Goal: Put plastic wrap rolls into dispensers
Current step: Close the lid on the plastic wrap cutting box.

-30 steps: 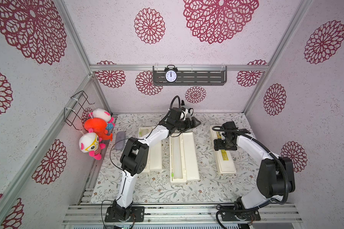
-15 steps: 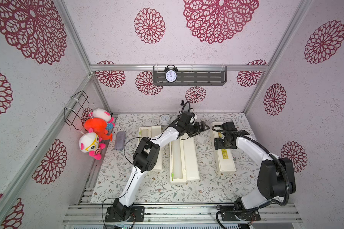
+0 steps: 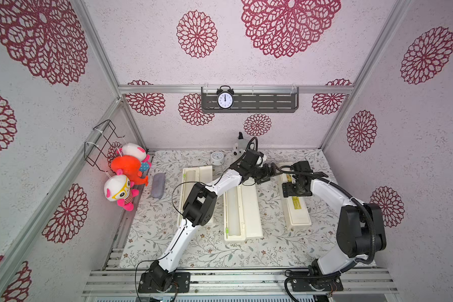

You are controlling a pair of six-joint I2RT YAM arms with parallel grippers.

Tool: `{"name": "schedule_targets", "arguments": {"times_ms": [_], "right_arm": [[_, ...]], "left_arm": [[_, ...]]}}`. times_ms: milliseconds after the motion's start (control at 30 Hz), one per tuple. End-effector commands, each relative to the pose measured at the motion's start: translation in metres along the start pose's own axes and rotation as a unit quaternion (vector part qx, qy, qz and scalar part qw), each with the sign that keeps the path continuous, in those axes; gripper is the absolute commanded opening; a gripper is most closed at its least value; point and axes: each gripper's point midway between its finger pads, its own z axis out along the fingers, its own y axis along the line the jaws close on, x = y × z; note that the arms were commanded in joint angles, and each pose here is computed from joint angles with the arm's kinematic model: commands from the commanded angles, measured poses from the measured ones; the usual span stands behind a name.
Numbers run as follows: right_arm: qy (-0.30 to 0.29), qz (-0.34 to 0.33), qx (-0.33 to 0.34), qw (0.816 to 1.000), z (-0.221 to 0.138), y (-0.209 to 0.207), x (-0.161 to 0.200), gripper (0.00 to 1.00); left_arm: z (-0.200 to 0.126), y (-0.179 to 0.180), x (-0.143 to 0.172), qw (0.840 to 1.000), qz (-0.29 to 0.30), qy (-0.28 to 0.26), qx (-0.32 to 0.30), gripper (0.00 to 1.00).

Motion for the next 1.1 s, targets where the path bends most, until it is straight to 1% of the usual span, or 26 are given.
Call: {"name": "schedule_targets", "arguments": {"times_ms": [0, 267, 367, 500, 767, 967, 1067], "right_arm": [[-0.007, -0.003, -0.002, 1.000, 0.003, -0.006, -0.003, 0.85], [-0.002, 0.004, -0.014, 1.000, 0.012, -0.006, 0.002, 0.85], [0.000, 0.006, -0.019, 1.000, 0.013, -0.006, 0.004, 0.85], [0.004, 0.013, -0.011, 1.000, 0.013, -0.008, 0.007, 0.85], [-0.025, 0.024, -0.006, 0.999, 0.001, -0.009, 0.002, 0.85], [-0.022, 0.018, -0.011, 1.000, 0.011, -0.007, 0.003, 0.85], [-0.017, 0.012, -0.001, 1.000, 0.018, -0.010, 0.007, 0.87]], "left_arm": [[0.013, 0.001, 0.010, 1.000, -0.011, 0.015, 0.002, 0.96], [0.027, 0.001, 0.023, 0.999, -0.017, 0.033, 0.004, 0.96], [0.033, 0.002, 0.029, 0.999, -0.021, 0.042, 0.004, 0.94], [0.038, 0.004, 0.036, 0.998, -0.023, 0.050, 0.001, 0.93], [0.044, 0.006, 0.044, 0.998, -0.027, 0.061, 0.000, 0.93], [0.044, 0.008, 0.045, 0.998, -0.028, 0.062, -0.001, 0.92], [0.045, 0.009, 0.048, 0.997, -0.029, 0.068, 0.000, 0.92]]}}
